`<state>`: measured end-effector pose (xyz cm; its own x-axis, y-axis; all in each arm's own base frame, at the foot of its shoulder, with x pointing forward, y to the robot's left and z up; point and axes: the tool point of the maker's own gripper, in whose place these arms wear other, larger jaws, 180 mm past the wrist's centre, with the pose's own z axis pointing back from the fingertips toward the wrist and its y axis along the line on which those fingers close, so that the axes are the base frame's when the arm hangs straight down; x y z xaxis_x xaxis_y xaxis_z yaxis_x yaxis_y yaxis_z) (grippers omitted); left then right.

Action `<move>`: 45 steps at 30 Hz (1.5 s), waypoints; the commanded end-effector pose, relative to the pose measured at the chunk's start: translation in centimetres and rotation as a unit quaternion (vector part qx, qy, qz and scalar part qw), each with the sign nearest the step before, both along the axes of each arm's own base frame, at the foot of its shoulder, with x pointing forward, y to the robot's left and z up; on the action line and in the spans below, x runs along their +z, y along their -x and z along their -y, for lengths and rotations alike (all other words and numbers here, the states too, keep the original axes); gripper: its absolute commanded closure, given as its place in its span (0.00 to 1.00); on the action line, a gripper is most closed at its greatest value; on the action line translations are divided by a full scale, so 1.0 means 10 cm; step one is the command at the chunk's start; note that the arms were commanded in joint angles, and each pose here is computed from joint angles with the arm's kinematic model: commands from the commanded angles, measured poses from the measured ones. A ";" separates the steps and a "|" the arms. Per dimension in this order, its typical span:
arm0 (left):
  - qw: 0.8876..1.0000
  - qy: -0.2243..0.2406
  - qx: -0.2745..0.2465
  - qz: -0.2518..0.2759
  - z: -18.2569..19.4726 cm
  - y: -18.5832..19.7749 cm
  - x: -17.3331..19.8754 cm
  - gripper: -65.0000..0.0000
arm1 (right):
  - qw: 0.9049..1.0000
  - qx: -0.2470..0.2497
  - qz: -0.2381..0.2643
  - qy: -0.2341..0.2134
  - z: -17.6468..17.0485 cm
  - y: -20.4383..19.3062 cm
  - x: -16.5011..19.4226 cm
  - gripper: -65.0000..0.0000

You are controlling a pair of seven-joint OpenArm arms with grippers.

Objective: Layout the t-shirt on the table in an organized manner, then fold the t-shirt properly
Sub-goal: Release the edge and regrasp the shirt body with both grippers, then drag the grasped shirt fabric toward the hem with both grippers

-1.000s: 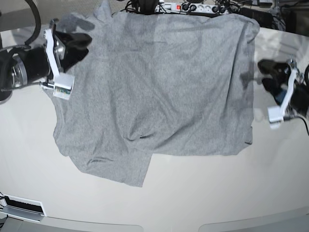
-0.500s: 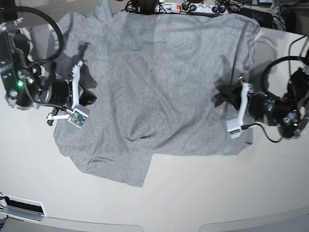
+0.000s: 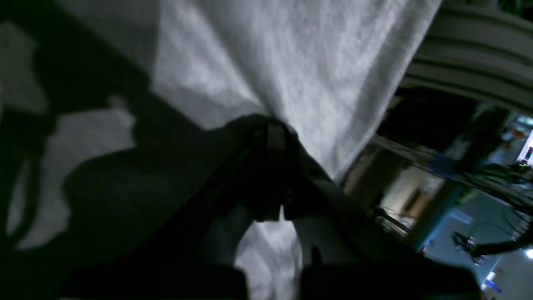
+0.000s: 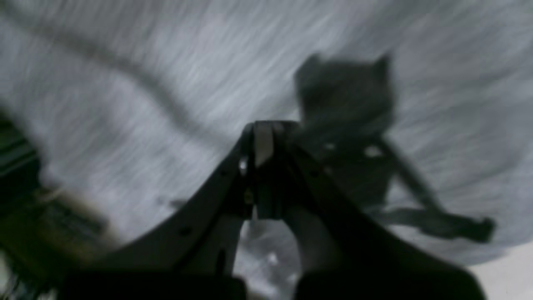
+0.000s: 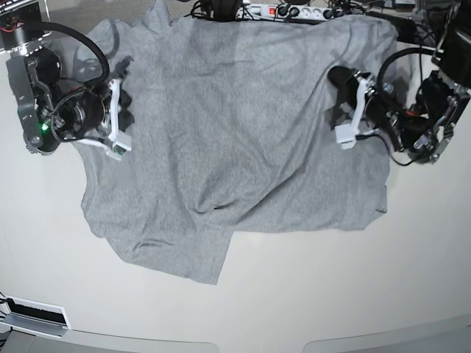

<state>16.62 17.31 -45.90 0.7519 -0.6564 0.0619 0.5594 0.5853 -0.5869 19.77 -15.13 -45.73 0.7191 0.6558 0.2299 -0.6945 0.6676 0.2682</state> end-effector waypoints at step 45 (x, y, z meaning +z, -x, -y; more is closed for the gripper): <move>1.000 -0.022 0.007 0.008 -0.16 0.13 -0.11 1.00 | 0.999 -0.032 0.026 -0.033 0.09 -0.56 0.27 1.00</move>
<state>14.59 16.69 -47.10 0.7700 -0.6328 0.0822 0.5423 0.5810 -0.6069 23.73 -16.20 -44.33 0.7574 0.6018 0.2532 -0.6529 0.6973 0.2958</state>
